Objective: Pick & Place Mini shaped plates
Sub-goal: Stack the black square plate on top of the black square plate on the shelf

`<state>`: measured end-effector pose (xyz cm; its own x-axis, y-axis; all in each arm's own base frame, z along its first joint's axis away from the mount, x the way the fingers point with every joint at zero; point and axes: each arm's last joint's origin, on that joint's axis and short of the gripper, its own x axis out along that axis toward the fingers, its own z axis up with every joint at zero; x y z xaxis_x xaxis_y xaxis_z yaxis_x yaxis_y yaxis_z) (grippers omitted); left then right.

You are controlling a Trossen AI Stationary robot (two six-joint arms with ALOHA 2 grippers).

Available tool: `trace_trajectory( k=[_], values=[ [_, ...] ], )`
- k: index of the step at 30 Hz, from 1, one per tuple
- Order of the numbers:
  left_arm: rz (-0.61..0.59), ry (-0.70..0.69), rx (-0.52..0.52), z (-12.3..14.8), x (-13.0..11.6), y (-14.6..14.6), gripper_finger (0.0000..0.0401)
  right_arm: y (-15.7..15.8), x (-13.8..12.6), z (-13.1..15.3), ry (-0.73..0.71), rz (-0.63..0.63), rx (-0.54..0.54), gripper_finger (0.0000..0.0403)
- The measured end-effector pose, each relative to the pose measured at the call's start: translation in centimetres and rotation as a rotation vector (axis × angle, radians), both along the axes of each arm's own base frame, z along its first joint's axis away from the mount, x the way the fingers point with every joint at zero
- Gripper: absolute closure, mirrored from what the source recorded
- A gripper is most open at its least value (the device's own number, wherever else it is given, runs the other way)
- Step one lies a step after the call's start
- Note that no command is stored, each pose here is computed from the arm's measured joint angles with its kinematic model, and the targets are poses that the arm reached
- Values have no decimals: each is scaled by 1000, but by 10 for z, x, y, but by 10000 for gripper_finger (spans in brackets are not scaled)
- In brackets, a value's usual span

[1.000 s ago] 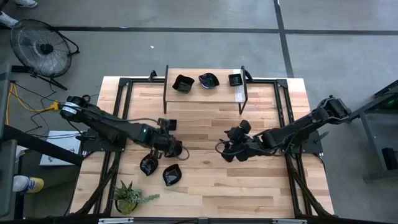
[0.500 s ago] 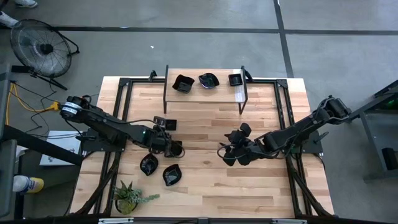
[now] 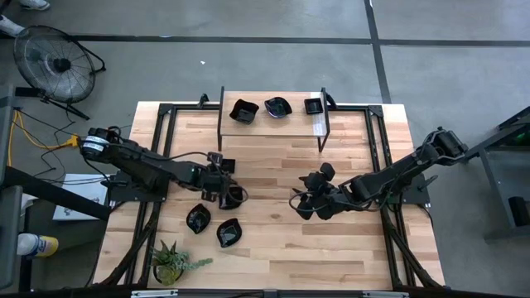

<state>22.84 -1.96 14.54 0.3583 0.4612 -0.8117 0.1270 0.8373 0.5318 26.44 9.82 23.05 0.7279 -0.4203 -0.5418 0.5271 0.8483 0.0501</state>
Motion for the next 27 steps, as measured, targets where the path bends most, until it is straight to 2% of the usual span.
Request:
trace_trajectory(
  k=[7, 13, 27],
  values=[
    [-7, -17, -26, -8, -4, 0, 329, -1, 0, 0, -4, -13, -24, 202],
    [-7, -38, 18, -9, -3, 1, 329, -1, 0, 0, -1, -11, -30, 203],
    [-60, -26, 47, -8, -1, 1, 329, -1, 0, 0, -2, -13, -33, 202]
  ],
)
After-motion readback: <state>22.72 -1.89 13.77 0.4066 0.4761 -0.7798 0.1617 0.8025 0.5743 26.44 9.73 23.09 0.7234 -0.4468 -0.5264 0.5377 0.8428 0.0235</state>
